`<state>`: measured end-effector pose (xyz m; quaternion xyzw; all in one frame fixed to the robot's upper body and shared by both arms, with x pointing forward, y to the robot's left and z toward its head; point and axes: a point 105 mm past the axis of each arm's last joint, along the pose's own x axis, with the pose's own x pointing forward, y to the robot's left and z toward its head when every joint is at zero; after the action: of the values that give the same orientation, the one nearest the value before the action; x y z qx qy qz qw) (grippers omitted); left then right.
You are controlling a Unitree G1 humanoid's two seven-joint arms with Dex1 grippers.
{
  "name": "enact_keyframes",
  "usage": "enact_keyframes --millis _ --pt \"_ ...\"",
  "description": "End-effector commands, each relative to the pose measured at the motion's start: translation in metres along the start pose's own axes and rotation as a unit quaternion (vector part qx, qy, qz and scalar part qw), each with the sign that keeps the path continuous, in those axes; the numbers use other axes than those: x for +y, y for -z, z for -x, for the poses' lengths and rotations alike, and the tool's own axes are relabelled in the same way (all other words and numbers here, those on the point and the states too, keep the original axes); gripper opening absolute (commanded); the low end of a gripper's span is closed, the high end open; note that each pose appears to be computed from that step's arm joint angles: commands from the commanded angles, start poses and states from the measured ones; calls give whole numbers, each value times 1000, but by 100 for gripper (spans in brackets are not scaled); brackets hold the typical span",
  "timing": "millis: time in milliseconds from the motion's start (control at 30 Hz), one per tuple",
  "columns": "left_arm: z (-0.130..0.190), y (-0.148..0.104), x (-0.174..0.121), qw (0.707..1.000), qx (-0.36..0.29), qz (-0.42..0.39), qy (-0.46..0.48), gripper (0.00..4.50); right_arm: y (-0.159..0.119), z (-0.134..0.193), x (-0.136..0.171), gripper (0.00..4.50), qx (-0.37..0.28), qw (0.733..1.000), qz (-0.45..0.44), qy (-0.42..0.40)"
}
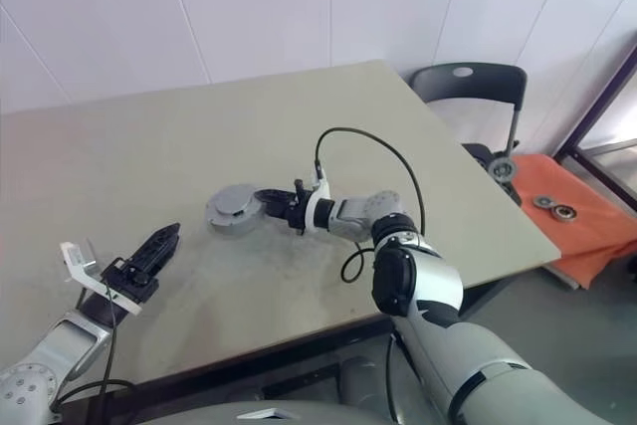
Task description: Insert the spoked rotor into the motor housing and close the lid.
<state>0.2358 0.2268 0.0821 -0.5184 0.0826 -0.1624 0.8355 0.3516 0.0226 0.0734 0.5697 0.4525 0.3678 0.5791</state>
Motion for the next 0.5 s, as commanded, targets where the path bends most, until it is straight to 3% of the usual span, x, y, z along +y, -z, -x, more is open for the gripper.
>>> enact_keyframes --millis 33,367,500 --pt "-13 6 -10 999 2 45 25 325 -3 -6 28 128 3 999 19 -43" --pt "-50 36 -8 995 24 94 29 325 -4 -5 30 128 4 999 29 -43" --pt "-60 33 -3 995 18 95 32 325 -7 -2 32 128 2 998 32 -47"
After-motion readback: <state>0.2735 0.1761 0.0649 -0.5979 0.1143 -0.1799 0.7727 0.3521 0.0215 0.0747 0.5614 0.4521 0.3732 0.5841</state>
